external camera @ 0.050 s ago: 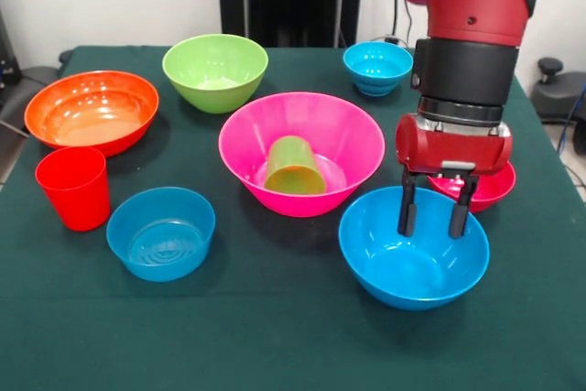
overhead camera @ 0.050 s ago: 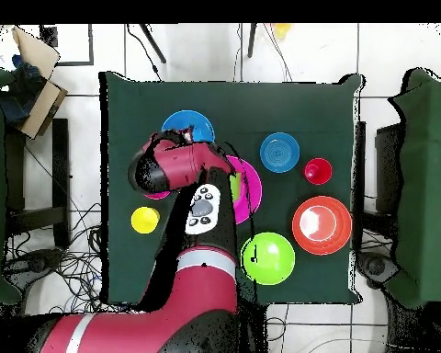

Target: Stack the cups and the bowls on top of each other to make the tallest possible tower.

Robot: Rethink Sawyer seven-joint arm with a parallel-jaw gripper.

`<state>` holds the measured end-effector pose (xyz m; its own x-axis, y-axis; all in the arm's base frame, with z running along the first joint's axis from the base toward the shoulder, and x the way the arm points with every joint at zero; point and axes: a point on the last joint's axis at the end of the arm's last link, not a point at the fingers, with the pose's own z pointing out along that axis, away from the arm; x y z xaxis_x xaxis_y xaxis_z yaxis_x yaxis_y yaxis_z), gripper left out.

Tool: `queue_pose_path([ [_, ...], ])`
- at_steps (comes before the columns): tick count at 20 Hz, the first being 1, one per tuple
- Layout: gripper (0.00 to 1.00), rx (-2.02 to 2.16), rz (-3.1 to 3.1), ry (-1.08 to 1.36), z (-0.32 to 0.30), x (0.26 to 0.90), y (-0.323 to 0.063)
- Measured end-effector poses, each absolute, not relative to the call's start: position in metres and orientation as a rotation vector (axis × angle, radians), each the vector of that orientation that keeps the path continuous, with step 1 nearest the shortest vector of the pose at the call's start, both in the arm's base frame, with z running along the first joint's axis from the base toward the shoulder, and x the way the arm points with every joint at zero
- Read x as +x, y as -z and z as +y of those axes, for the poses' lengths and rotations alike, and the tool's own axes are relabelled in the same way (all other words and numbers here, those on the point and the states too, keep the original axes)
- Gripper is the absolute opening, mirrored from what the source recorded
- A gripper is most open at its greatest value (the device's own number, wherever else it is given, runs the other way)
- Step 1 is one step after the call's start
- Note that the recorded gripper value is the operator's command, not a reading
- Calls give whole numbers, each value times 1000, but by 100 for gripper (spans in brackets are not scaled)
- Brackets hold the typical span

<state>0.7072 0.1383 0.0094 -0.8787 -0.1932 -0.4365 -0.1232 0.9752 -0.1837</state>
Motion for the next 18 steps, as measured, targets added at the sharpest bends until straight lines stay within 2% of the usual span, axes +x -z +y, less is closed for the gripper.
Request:
queue_pose_path([
  [9, 100, -325, 2691, 242, 157, 661, 30],
  [18, 100, -349, 2708, 274, 155, 646, 32],
])
